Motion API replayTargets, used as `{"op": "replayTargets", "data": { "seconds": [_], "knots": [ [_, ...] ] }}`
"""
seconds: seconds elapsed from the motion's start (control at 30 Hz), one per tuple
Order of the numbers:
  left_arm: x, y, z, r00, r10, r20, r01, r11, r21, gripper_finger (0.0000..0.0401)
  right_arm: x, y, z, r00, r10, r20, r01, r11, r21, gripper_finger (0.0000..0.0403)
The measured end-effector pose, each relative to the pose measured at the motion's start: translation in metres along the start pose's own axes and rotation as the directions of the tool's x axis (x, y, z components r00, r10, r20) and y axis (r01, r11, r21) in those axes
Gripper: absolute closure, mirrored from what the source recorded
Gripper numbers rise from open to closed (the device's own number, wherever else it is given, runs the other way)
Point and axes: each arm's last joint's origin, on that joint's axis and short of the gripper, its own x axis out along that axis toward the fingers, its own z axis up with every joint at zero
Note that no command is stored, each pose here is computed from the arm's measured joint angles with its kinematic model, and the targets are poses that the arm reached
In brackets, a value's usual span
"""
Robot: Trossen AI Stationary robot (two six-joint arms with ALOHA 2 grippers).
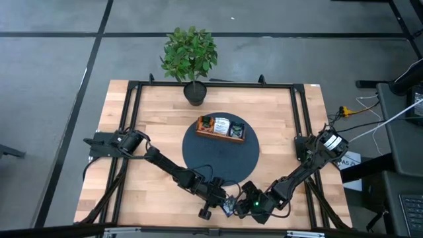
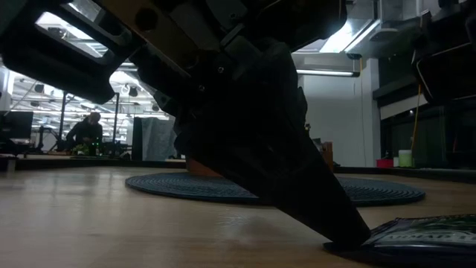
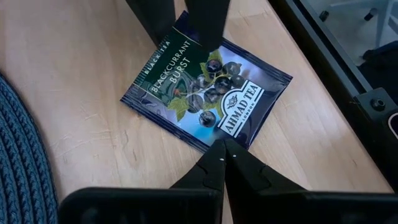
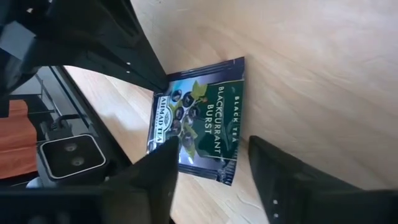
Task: Pick & Place Tea
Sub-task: Put the violet tea bag into the right side of the wooden organizer
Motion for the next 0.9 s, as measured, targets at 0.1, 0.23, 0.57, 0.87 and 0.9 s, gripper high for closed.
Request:
{"op": "replayTargets", "data": {
  "seconds": [0.1, 0.23, 0.57, 0.87, 0.9],
  "knots": [
    [0.0, 0.0, 0.0, 1.0, 0.0, 0.0, 0.0, 1.0, 0.0, 0.0398, 0.001, -0.001, 0.0, 1.0, -0.005, -0.002, 0.005, 1.0, 0.0, 0.0257],
    [0.0, 0.0, 0.0, 1.0, 0.0, 0.0, 0.0, 1.0, 0.0, 0.0399, 0.001, -0.002, 0.0, 1.0, -0.011, -0.008, 0.011, 1.0, 0.009, 0.0332],
    [0.0, -0.002, 0.003, 0.999, -0.015, 0.038, 0.015, 1.0, 0.018, 0.0394, 0.001, -0.003, 0.001, 1.0, -0.019, 0.016, 0.019, 1.0, -0.012, 0.0398],
    [-0.042, -0.01, 0.018, 0.999, 0.008, -0.041, -0.008, 1.0, 0.011, 0.0351, 0.001, -0.001, 0.001, 1.0, 0.002, 0.023, -0.001, 0.999, -0.035, 0.04],
    [-0.051, -0.012, 0.022, 0.999, 0.024, -0.038, -0.023, 1.0, 0.014, 0.0345, 0.001, 0.0, 0.001, 1.0, 0.007, 0.023, -0.006, 0.999, -0.038, 0.04]
  ]
}}
